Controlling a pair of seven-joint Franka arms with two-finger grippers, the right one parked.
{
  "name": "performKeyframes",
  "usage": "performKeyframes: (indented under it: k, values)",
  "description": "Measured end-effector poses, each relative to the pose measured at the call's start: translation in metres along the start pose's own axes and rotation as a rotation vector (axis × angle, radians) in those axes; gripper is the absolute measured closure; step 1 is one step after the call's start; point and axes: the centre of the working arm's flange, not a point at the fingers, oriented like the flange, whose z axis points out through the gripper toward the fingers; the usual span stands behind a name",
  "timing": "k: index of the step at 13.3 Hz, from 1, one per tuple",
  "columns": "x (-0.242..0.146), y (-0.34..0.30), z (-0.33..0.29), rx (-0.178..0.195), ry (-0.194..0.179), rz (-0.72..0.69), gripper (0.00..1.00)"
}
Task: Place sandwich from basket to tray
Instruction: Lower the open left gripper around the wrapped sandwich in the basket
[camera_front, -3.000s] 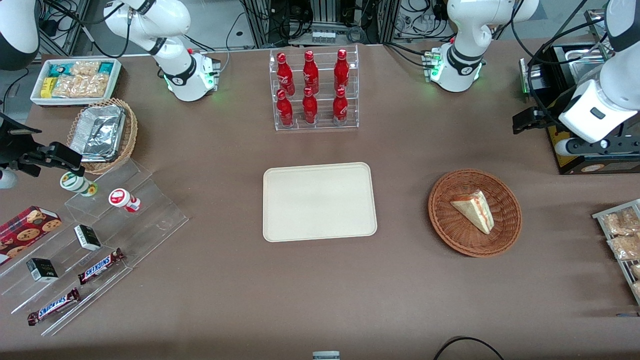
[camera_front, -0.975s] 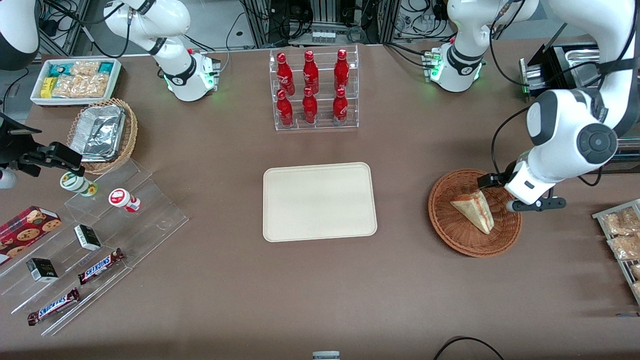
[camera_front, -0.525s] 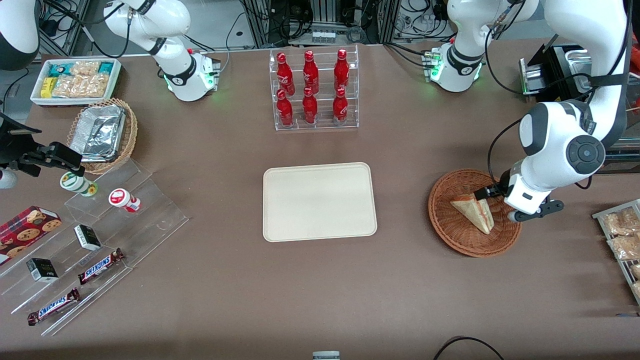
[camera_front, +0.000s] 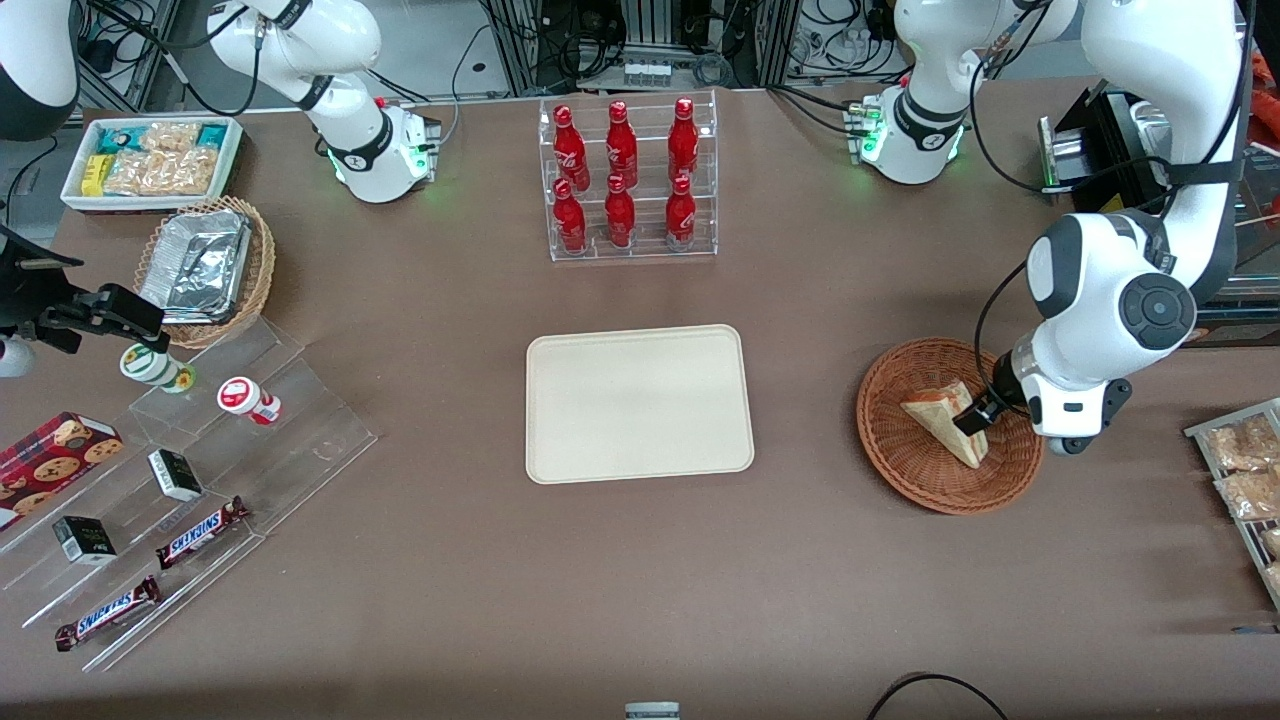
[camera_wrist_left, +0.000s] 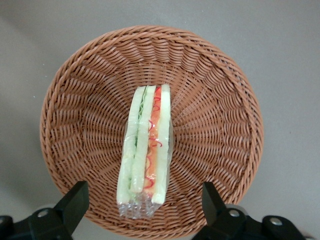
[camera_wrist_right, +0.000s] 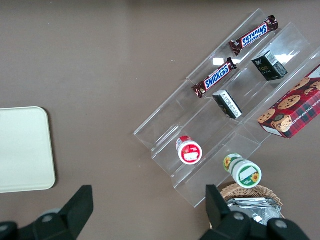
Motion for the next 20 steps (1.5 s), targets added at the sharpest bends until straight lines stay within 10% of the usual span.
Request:
performKeyframes:
  k: [20]
  values:
    - [-0.020, -0.006, 0.080, 0.010, -0.010, -0.036, 0.10]
